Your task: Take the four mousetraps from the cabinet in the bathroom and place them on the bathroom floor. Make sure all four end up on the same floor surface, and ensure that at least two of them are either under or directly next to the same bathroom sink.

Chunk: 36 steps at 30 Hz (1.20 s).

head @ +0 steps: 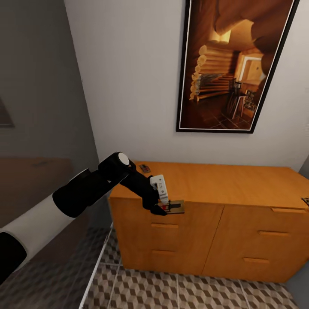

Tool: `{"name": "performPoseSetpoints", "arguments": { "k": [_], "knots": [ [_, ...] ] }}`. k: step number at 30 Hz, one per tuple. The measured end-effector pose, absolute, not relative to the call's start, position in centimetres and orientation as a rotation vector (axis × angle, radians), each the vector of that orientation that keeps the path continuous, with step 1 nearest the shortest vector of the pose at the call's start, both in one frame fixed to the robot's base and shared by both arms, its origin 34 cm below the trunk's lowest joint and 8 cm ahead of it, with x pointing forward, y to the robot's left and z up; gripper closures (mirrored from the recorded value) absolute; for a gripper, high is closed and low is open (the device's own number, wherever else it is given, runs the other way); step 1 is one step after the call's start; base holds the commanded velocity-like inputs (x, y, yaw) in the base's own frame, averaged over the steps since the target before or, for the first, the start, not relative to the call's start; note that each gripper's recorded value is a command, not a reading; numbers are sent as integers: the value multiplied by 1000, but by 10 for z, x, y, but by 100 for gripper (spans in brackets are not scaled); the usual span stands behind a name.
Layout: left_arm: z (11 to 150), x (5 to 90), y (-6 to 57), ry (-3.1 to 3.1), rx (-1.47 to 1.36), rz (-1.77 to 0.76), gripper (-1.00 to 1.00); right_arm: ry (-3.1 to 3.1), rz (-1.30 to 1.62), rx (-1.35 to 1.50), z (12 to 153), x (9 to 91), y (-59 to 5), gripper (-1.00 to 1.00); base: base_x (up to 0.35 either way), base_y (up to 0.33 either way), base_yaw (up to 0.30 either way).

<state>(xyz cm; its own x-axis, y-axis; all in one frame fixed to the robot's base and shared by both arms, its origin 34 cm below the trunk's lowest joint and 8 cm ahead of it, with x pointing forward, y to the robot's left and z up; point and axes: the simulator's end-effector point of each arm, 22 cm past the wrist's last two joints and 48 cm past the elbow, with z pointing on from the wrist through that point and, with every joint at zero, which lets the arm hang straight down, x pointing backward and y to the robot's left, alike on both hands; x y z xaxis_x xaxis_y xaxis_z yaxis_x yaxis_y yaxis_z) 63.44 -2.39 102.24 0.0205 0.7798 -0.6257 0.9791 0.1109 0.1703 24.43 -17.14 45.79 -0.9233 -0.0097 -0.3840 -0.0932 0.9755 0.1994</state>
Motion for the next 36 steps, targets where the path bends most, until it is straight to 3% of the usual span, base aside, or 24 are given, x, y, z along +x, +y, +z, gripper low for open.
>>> {"name": "performPoseSetpoints", "arguments": {
  "k": [19, 27, 36],
  "knots": [
    [973, 628, -23, 1878, 1664, -452, 100, 2733, 291, -71, 458, 245, -173, 100, -323, -5, 0],
    [905, 608, -18, 1984, 1600, -473, 100, 2725, 262, -68, 457, 248, -183, 100, -46, -3, 0],
    [799, 581, -5, 2069, 1455, -396, 100, 2681, 122, -72, 459, 273, -243, 100, -2, 0, 0]
  ]
}}
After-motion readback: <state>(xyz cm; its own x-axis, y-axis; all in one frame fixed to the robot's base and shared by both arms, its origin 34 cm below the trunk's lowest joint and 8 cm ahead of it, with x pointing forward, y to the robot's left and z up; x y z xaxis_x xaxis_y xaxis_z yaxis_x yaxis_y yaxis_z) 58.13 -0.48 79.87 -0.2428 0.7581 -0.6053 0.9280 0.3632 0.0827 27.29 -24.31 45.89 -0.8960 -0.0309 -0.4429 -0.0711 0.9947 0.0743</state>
